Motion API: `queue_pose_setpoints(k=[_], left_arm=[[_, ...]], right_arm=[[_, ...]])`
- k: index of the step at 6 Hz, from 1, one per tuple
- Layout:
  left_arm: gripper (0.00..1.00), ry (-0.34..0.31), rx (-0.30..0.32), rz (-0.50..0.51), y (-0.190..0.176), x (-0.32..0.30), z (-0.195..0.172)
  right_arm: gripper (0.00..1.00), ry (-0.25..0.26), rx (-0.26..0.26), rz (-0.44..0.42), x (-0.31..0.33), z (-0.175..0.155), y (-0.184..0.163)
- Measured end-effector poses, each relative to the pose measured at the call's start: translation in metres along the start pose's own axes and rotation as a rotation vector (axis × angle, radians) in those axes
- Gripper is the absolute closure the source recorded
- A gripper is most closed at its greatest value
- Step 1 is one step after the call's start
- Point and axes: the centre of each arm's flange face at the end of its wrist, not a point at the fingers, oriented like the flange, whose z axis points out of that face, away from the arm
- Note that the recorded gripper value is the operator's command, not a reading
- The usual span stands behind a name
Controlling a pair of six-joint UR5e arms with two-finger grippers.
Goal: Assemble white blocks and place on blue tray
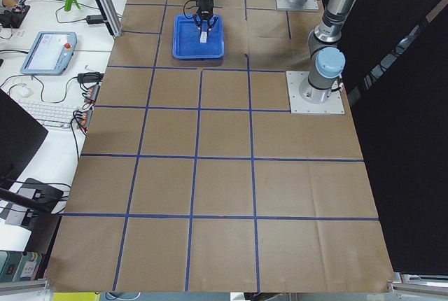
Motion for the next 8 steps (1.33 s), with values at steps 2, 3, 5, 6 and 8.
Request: queue_pose_setpoints(k=[2,3,5,6,8], left_arm=[[0.01,-0.001,0.0,0.0,0.0,-0.0001,0.0],[0.01,-0.001,0.0,0.0,0.0,-0.0002,0.0],[0.01,-0.003,0.0,0.001,0.0001,0.0,0.0],[0.01,-0.003,0.0,0.0,0.0,-0.0001,0.0],[0.01,-0.003,0.0,0.001,0.0001,0.0,0.0]], right_arm=[[0.55,0.0,0.0,0.001,-0.0001,0.0001,0.0001],[0.53,0.0,0.0,0.002,-0.0001,0.0001,0.0001],[0.48,0.0,0.0,0.002,-0.0001,0.0001,0.0001],[0.25,0.0,0.0,0.002,0.0001,0.0,-0.0001],[0.0,0.008,0.001,0.003,0.0029,-0.003,-0.0025]])
